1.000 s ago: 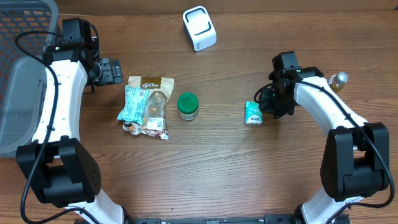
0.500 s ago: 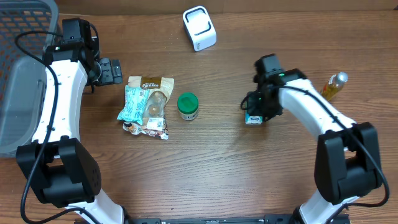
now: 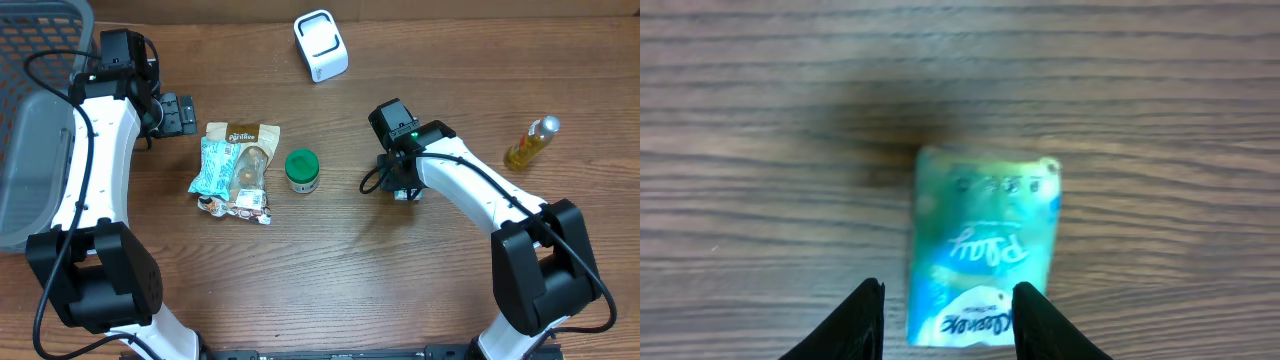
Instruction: Scan the item barcode
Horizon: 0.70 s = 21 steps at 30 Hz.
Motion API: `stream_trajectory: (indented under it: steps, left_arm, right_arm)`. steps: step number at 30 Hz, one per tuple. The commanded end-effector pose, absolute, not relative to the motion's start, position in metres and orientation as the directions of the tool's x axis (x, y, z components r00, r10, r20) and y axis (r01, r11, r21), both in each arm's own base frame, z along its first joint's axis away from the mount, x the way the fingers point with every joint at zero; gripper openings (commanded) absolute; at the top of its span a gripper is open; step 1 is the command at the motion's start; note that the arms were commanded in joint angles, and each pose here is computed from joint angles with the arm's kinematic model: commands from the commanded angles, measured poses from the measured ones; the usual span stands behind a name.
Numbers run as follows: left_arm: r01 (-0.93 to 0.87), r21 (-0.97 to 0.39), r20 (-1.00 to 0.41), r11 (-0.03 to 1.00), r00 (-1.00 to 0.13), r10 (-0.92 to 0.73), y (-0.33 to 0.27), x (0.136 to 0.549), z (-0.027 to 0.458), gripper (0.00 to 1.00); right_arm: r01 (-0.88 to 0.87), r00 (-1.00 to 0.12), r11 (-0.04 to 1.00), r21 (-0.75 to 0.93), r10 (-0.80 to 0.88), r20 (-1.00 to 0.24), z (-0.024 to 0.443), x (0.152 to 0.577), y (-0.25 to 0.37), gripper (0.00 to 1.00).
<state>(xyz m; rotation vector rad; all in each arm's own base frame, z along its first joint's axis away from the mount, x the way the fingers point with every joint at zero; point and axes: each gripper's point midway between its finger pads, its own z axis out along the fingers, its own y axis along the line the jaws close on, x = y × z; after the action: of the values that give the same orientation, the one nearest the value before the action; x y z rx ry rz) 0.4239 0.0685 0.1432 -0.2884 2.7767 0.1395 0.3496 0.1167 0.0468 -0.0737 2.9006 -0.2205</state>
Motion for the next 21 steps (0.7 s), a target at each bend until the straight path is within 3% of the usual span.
stream_trajectory:
  steps: [1, 21]
  left_arm:
    - [-0.192, 0.060, -0.381, 0.979, -0.912, -0.156, 0.0650, 0.4278, 0.1570, 1.00]
    - [-0.193, 0.060, -0.381, 0.979, -0.911, -0.156, 0.0652, 0.4278, 0.1570, 1.00]
  right_arm:
    - [-0.004, -0.966, 0.983, -0.186, -0.052, -0.255, 0.0477, 0.3541, 0.1124, 0.38]
    - [-0.006, -0.968, 0.983, -0.186, -0.052, -0.244, 0.0405, 0.3537, 0.1156, 0.38]
